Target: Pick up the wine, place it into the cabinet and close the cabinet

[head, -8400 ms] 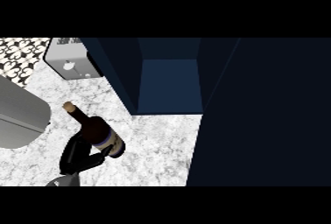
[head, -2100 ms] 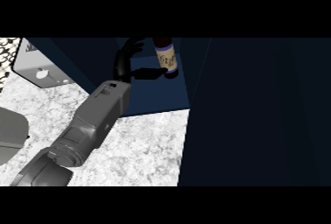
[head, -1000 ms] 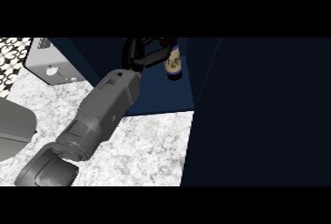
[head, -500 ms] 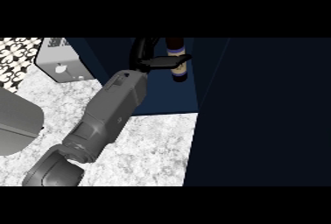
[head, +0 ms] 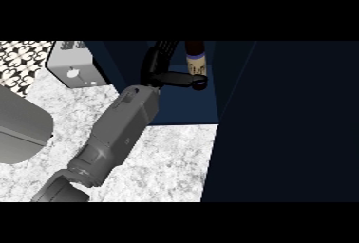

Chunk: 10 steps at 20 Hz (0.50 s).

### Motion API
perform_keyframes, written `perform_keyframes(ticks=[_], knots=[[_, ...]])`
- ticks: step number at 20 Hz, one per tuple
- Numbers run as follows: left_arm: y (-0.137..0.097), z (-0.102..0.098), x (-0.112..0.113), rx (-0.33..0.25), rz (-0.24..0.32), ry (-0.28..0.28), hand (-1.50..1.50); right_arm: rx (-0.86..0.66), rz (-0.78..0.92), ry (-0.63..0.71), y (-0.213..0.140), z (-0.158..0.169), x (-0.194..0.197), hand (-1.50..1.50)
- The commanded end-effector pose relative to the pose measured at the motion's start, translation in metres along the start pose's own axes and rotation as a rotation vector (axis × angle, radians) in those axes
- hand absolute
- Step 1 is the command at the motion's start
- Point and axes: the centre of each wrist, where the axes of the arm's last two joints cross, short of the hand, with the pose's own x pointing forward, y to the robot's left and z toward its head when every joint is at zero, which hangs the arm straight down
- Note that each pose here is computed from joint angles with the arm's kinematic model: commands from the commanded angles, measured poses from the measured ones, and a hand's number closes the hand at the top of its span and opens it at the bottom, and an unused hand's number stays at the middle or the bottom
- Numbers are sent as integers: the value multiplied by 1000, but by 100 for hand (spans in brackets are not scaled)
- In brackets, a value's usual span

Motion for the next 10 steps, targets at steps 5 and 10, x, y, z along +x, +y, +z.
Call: perform_keyframes(ticks=[5,10], knots=[[-8,39,-16,-77,127,38,-150,3,-79,-24,2,7,39,-150],[-15,60,-11,-65,154,51,-150,-32,-82,-27,0,14,48,-150]])
